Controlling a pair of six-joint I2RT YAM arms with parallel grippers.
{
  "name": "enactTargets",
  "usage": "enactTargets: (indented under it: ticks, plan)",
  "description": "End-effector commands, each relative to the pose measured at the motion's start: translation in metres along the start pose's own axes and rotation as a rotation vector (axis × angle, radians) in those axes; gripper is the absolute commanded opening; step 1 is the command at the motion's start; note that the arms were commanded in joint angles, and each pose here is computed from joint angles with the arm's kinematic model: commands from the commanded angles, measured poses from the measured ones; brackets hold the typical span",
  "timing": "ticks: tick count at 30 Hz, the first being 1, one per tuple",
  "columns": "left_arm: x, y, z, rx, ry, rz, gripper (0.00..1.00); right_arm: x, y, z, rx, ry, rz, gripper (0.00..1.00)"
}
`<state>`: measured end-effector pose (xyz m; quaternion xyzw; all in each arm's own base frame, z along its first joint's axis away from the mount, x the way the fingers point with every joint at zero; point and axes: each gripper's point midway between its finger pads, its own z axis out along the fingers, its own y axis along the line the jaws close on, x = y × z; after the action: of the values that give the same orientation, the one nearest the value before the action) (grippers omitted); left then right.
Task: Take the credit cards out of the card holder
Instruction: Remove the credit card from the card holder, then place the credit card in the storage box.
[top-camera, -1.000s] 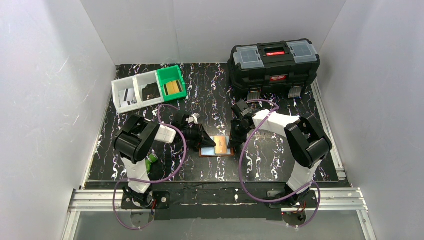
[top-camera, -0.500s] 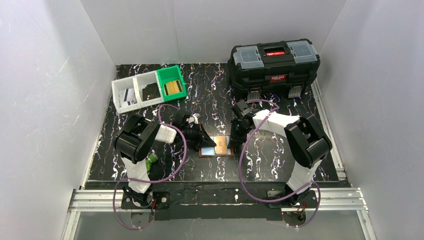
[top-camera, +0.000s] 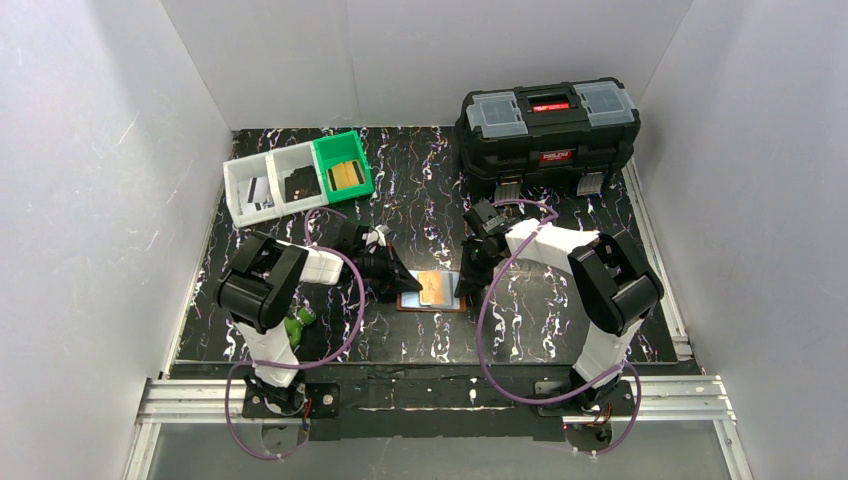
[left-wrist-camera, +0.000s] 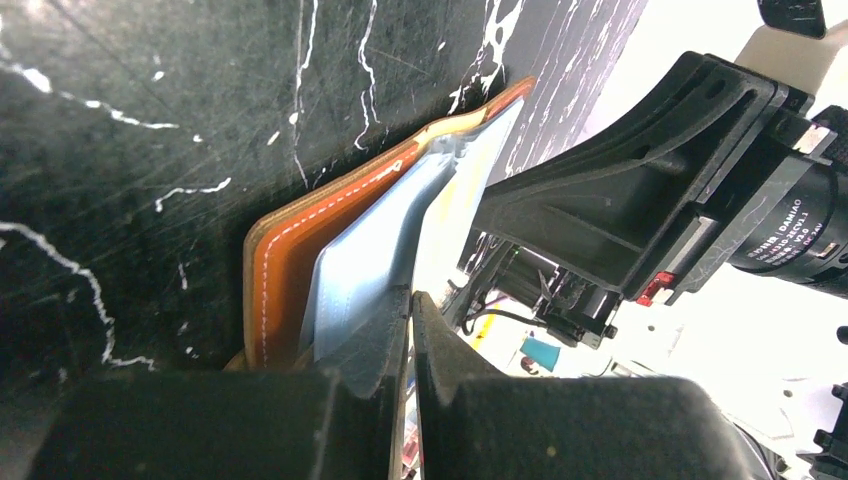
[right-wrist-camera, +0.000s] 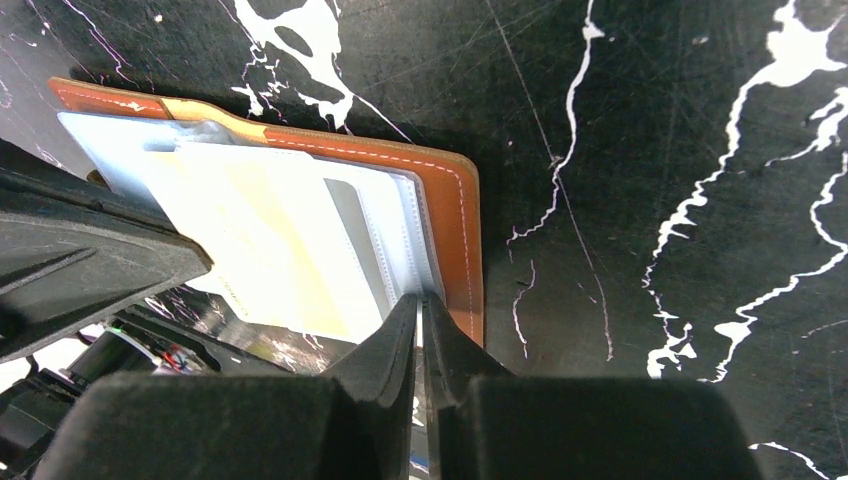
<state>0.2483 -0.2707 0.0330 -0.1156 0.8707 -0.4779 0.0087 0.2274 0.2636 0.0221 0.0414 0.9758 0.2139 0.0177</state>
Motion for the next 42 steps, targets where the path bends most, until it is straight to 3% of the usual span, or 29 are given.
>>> enactTargets:
  ticks: [1, 10, 14, 18, 24, 27, 30, 36, 42]
  plan:
    - [-0.003, -0.004, -0.014, -0.02, -0.032, 0.027, 0.0, 0.012, -0.04, 0.018, 0.147, 0.033, 0.013, 0.12]
    - [-0.007, -0.02, -0.038, -0.083, -0.05, 0.107, 0.0, 0.002, -0.026, 0.005, 0.106, -0.005, -0.006, 0.13]
    - [-0.004, -0.025, -0.049, -0.103, -0.046, 0.122, 0.0, -0.007, -0.013, -0.012, 0.068, -0.048, -0.025, 0.19]
    - [-0.006, -0.035, -0.06, -0.095, -0.057, 0.137, 0.0, -0.017, 0.006, -0.035, 0.008, -0.103, -0.05, 0.35]
    - [-0.01, -0.065, -0.073, -0.012, -0.073, 0.139, 0.0, -0.03, 0.039, -0.075, -0.123, -0.185, -0.083, 0.67]
    - [-0.014, -0.087, -0.081, 0.058, -0.092, 0.133, 0.0, -0.032, 0.06, -0.097, -0.271, -0.204, -0.087, 0.86]
    - [-0.019, -0.114, -0.09, 0.151, -0.112, 0.129, 0.0, -0.035, 0.08, -0.117, -0.465, -0.208, -0.071, 0.95]
    - [-0.028, -0.163, -0.107, 0.33, -0.146, 0.113, 0.0, -0.04, 0.11, -0.15, -0.72, -0.206, -0.039, 0.94]
    - [-0.032, -0.183, -0.112, 0.417, -0.146, 0.1, 0.0, -0.042, 0.129, -0.167, -0.876, -0.201, -0.012, 0.76]
